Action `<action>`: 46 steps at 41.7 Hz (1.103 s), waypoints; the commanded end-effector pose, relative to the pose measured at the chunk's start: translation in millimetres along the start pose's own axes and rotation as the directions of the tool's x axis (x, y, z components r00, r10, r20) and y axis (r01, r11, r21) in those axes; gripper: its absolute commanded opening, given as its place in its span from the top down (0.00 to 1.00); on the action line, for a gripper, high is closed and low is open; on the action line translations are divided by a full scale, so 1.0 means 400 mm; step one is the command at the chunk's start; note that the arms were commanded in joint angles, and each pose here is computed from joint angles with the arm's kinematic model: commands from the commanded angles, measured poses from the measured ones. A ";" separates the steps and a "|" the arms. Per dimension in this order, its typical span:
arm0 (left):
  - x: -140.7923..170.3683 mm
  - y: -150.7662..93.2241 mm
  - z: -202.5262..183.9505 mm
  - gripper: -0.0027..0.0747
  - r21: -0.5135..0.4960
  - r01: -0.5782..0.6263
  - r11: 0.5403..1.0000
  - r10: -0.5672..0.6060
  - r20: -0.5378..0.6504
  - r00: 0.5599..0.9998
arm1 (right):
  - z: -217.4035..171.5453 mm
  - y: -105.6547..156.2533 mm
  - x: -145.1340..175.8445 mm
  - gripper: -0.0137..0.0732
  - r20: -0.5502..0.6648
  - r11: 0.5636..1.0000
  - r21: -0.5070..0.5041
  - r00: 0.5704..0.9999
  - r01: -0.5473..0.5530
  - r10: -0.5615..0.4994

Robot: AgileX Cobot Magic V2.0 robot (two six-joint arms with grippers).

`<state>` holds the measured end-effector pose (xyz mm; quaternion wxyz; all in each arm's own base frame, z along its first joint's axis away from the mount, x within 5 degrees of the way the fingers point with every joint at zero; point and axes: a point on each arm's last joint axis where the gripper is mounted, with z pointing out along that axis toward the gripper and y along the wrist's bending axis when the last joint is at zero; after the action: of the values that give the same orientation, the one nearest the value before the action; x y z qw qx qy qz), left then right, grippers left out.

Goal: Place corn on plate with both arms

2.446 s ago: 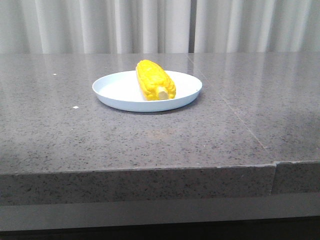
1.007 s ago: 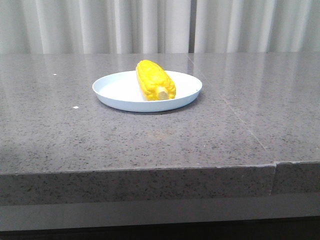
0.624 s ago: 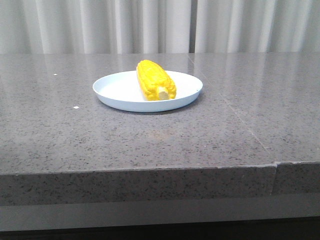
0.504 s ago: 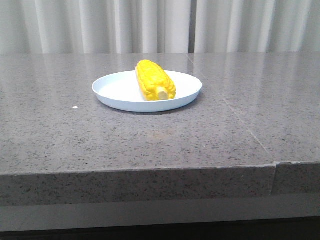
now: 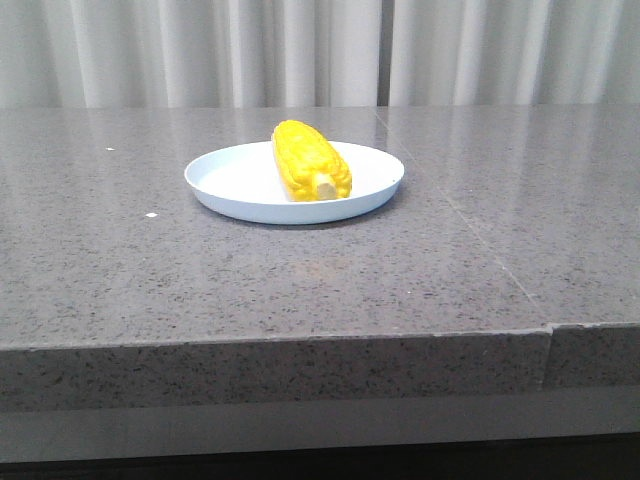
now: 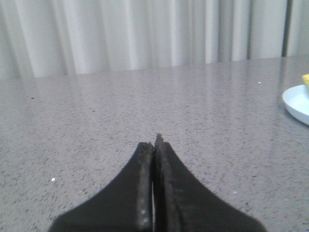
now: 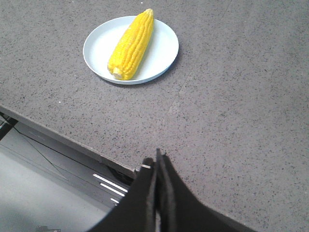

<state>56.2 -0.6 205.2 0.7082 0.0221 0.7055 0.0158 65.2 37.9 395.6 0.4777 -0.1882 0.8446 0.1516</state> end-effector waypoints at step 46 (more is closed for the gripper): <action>-0.027 0.003 -0.006 0.99 -0.012 0.019 1.000 -0.017 0.144 0.989 | -0.012 0.000 -0.026 0.98 0.078 1.000 0.005 0.997 0.012 -0.012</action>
<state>56.4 0.1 207.7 0.7225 0.0168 0.6909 0.0194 65.0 37.8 395.2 0.4756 -0.1891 0.8458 0.1506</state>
